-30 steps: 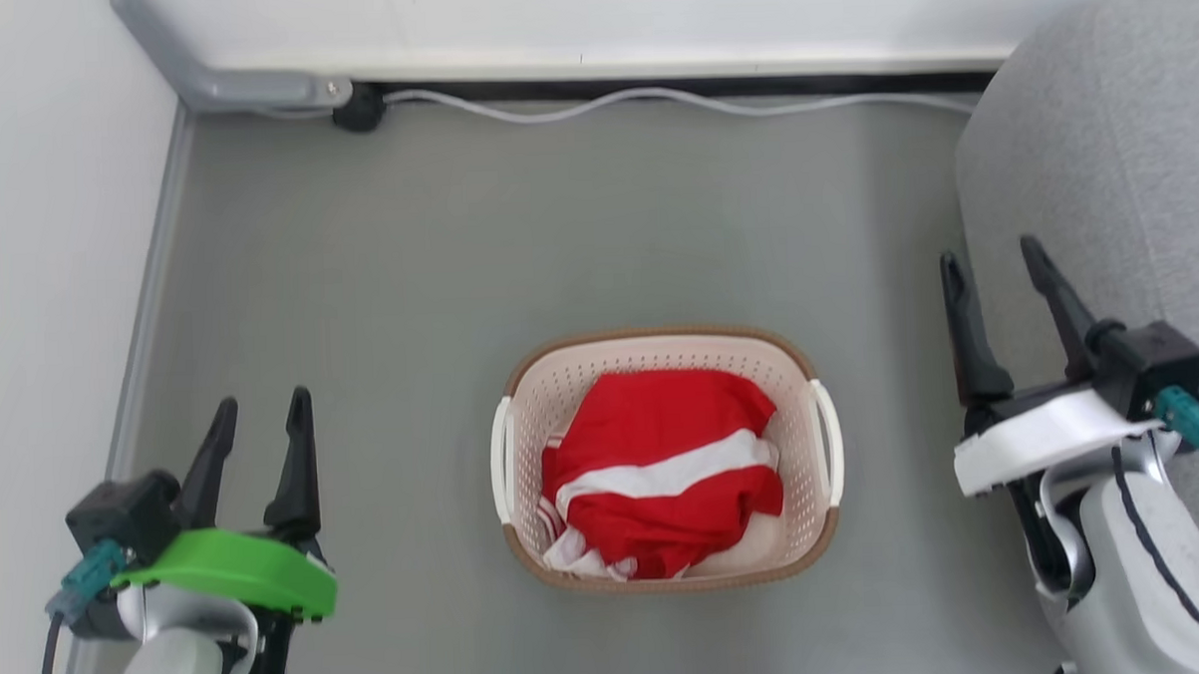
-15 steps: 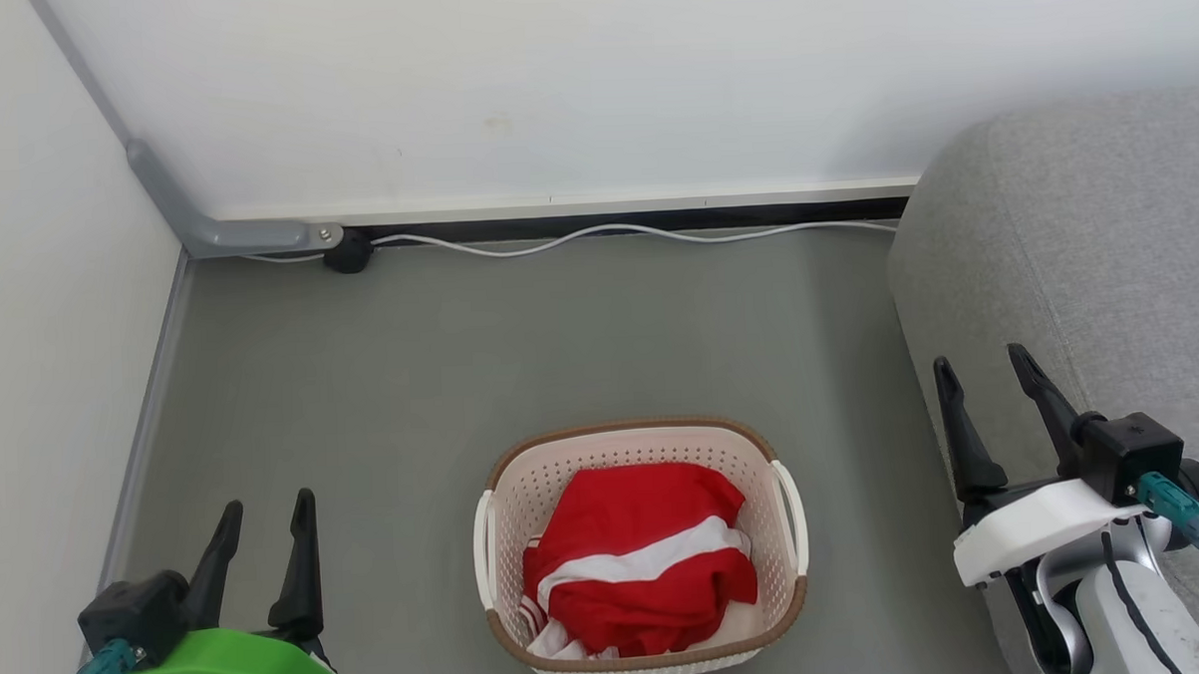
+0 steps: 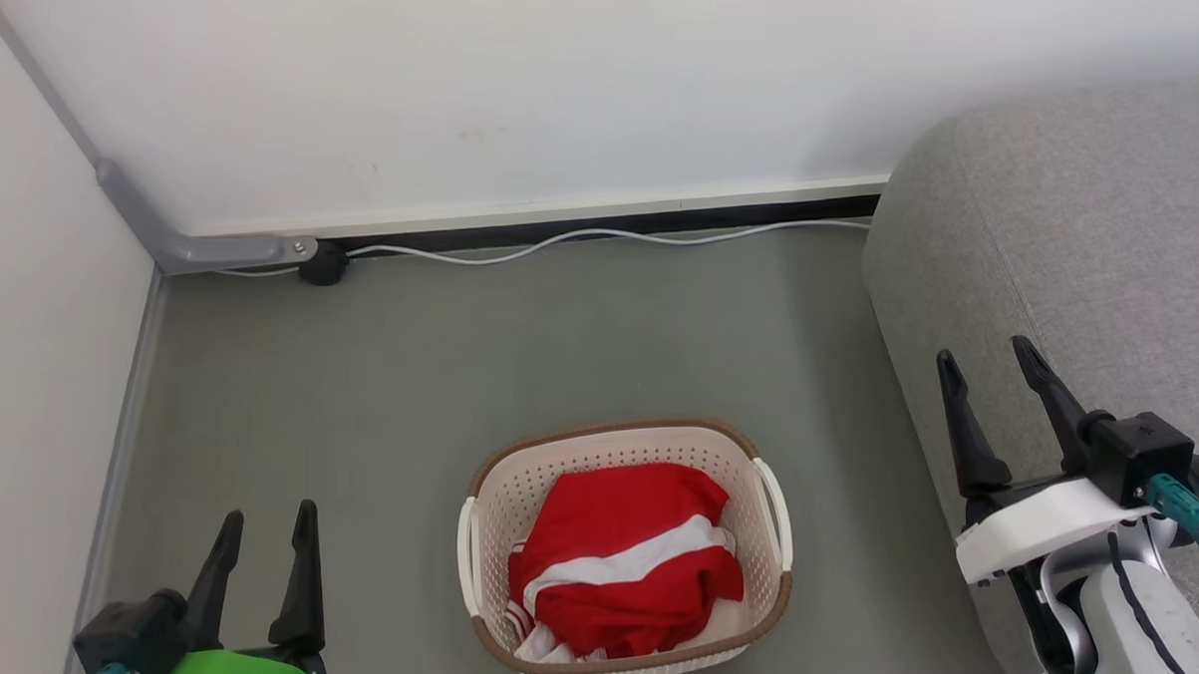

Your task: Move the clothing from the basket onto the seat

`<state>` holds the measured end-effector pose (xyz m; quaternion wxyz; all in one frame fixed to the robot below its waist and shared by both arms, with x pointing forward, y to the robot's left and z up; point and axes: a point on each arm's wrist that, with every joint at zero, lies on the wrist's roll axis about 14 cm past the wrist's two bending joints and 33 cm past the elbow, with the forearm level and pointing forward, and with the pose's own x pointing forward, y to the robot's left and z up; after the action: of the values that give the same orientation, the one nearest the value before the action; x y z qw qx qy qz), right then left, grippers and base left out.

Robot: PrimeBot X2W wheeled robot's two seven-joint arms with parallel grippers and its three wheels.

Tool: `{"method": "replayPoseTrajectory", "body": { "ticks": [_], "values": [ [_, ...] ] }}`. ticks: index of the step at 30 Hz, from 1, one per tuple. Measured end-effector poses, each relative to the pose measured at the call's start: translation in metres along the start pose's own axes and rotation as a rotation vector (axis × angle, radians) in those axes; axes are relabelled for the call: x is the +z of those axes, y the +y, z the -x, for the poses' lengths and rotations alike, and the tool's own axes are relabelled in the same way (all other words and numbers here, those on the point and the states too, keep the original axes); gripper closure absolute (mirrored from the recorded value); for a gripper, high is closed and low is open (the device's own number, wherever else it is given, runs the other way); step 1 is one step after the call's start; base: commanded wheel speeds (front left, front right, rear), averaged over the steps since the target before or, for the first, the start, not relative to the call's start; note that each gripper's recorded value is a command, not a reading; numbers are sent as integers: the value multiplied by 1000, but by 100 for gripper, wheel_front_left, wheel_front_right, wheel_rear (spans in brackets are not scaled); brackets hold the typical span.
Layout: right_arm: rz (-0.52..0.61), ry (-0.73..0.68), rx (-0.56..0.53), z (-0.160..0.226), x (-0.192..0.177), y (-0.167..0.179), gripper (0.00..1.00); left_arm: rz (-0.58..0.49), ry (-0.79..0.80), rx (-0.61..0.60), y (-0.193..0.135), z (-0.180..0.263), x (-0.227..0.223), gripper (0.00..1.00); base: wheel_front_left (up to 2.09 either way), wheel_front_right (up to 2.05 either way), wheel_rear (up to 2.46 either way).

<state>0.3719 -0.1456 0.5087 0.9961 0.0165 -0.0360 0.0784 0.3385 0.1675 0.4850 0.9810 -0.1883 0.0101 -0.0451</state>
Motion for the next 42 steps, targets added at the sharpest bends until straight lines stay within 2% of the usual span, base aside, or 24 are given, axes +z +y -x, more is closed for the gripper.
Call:
{"method": "replayPoseTrajectory", "body": {
  "ticks": [12,19,28,42],
  "values": [
    [-8,21,-14,-14,-11,-6,0,5,65,-56,-12,-17,-20,0,0,0,0],
    [-6,-13,6,-44,-7,-4,0,-26,149,-166,-37,-47,-41,0,0,0,0],
    [-14,-42,21,-77,-10,-2,0,-41,272,-249,-51,-75,-77,0,0,0,0],
    [-26,26,26,-109,-57,-7,0,-61,466,-486,-106,-107,-144,0,0,0,0]
  ]
}}
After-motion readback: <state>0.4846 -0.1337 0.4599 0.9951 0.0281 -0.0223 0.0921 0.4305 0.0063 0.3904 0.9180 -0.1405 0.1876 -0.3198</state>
